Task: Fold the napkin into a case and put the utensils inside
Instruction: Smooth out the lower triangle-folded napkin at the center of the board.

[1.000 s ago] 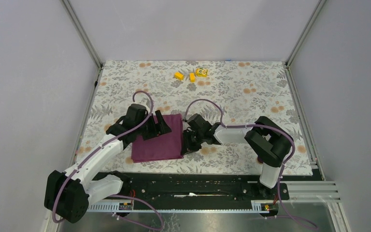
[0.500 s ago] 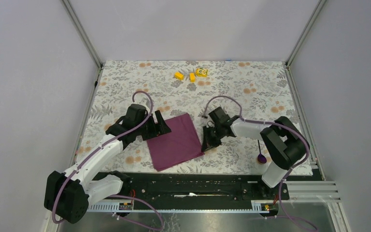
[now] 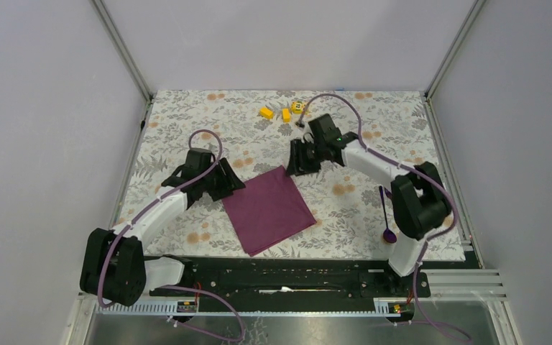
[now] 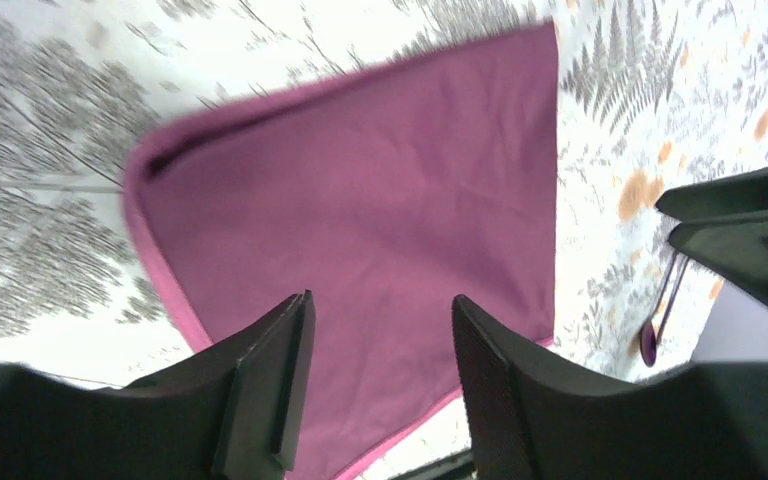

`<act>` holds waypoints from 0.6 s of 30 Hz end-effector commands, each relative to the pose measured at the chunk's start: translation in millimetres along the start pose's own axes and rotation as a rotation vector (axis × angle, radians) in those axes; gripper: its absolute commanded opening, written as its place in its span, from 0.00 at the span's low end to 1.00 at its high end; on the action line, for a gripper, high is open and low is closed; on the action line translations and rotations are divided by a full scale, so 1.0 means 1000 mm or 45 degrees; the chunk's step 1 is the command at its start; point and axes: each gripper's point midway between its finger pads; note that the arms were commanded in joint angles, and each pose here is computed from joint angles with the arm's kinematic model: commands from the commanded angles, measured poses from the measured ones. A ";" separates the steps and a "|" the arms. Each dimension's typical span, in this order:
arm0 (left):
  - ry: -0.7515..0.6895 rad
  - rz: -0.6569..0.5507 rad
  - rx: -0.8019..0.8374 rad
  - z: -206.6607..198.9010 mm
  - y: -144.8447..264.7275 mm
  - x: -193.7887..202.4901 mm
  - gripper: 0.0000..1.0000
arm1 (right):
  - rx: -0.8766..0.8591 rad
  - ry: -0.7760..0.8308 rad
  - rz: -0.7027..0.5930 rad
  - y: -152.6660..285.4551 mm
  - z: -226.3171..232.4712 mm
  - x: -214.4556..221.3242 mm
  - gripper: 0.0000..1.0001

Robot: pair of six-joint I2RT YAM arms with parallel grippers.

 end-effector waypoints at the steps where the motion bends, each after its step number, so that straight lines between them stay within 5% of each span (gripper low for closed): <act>1: 0.066 -0.121 0.032 0.008 -0.004 -0.035 0.53 | -0.279 -0.004 0.000 -0.031 0.048 -0.041 0.45; 5: 0.102 -0.122 -0.007 0.025 -0.011 -0.040 0.45 | -0.367 -0.058 0.031 -0.063 0.056 -0.058 0.33; 18: 0.123 -0.103 -0.274 0.089 -0.038 -0.037 0.35 | -0.174 -0.047 0.075 -0.120 -0.021 -0.054 0.34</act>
Point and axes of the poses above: each gripper's point midway between its finger pads, its own y axis back along the fingers, its own z axis along the line the jaws close on, x = y × z, and after that the axes turned 5 degrees about -y, right-handed
